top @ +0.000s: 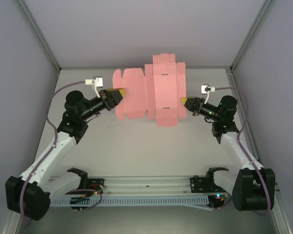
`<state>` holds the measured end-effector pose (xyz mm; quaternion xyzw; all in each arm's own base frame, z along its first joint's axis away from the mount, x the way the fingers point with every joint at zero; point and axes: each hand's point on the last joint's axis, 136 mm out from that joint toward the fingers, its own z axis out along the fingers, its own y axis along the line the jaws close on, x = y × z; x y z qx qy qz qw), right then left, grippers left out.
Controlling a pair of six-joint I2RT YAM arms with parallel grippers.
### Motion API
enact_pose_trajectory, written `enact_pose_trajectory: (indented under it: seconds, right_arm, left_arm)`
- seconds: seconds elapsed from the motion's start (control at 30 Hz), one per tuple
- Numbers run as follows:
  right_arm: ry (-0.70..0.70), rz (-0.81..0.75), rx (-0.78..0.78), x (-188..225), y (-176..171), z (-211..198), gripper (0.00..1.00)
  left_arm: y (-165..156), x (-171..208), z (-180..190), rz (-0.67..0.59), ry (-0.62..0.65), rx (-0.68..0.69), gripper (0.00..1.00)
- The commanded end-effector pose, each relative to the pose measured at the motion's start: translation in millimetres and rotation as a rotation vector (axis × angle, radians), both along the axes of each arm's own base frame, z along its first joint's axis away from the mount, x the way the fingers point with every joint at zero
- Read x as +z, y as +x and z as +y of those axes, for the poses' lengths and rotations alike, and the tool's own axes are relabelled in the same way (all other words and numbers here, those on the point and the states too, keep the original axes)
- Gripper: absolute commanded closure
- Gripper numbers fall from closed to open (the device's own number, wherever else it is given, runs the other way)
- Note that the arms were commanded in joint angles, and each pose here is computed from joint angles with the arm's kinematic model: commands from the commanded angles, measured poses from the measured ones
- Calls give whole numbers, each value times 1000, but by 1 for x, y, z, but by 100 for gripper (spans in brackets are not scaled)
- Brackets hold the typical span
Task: Assemble paper box
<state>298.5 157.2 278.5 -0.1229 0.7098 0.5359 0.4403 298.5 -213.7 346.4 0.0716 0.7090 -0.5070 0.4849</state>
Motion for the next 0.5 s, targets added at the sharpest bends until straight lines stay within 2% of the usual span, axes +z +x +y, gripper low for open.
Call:
enact_pose_trajectory:
  seconds: [0.0, 0.1, 0.17, 0.23, 0.33, 0.4, 0.47]
  right_arm:
    - [-154, 23, -36, -28, -2, -5, 100]
    - [-269, 73, -14, -61, -10, -4, 100]
    - [-344, 112, 35, -84, -17, 4, 100]
    - [-435, 154, 70, -102, -19, 11, 100]
    - [-692, 173, 77, -133, -12, 11, 100]
    - [-836, 124, 42, -146, 2, 2, 100]
    - [-916, 53, 16, -146, 17, -2, 100]
  left_arm:
    - [21, -42, 46, 131, 226, 302, 0]
    - [27, -86, 106, 279, 429, 608, 0]
    - [26, -100, 126, 318, 519, 697, 0]
    - [27, -104, 125, 335, 552, 688, 0]
    - [35, -99, 102, 298, 541, 573, 0]
    - [42, -97, 87, 269, 523, 509, 0]
    - [49, -93, 72, 238, 518, 437, 0]
